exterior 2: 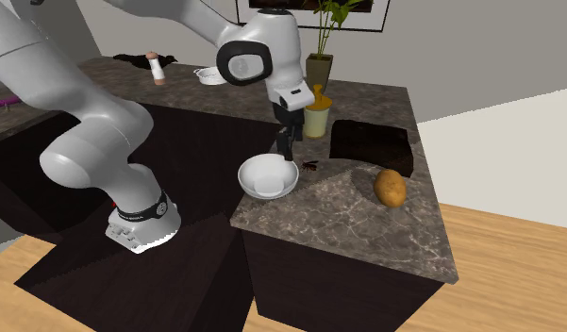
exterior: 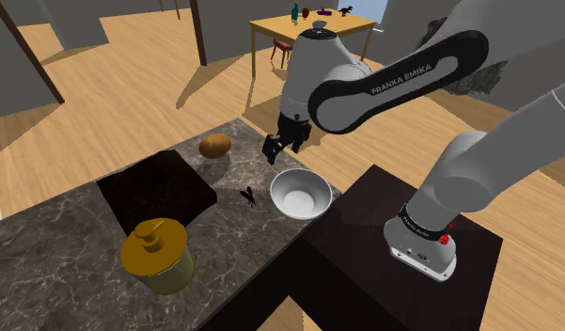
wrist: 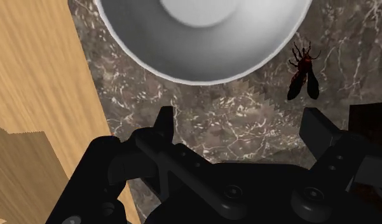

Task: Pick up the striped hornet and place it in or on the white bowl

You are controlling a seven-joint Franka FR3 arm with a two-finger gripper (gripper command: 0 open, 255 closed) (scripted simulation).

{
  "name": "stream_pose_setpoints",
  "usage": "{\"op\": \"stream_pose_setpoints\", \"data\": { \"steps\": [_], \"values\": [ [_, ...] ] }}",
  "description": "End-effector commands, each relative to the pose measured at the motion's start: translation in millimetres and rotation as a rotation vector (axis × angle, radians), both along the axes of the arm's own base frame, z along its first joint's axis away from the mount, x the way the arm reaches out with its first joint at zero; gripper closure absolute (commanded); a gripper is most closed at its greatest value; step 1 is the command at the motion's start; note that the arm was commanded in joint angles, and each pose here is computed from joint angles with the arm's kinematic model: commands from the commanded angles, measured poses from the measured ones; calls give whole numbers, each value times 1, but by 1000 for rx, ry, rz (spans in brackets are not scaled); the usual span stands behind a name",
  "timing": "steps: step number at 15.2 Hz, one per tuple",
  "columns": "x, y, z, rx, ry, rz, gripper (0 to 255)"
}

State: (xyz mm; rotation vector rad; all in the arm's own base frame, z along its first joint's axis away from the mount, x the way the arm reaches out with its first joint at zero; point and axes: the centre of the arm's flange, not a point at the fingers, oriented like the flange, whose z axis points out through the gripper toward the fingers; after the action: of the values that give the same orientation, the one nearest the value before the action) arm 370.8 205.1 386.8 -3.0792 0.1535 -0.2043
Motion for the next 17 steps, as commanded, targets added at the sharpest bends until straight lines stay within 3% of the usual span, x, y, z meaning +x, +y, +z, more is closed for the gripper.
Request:
{"op": "stream_pose_setpoints", "data": {
  "steps": [1,10,17],
  "values": [
    [4,18,-19,1,0,3,0],
    [19,99,-105,-1,4,18,0],
    [24,104,-140,-1,4,19,0]
  ]
}}
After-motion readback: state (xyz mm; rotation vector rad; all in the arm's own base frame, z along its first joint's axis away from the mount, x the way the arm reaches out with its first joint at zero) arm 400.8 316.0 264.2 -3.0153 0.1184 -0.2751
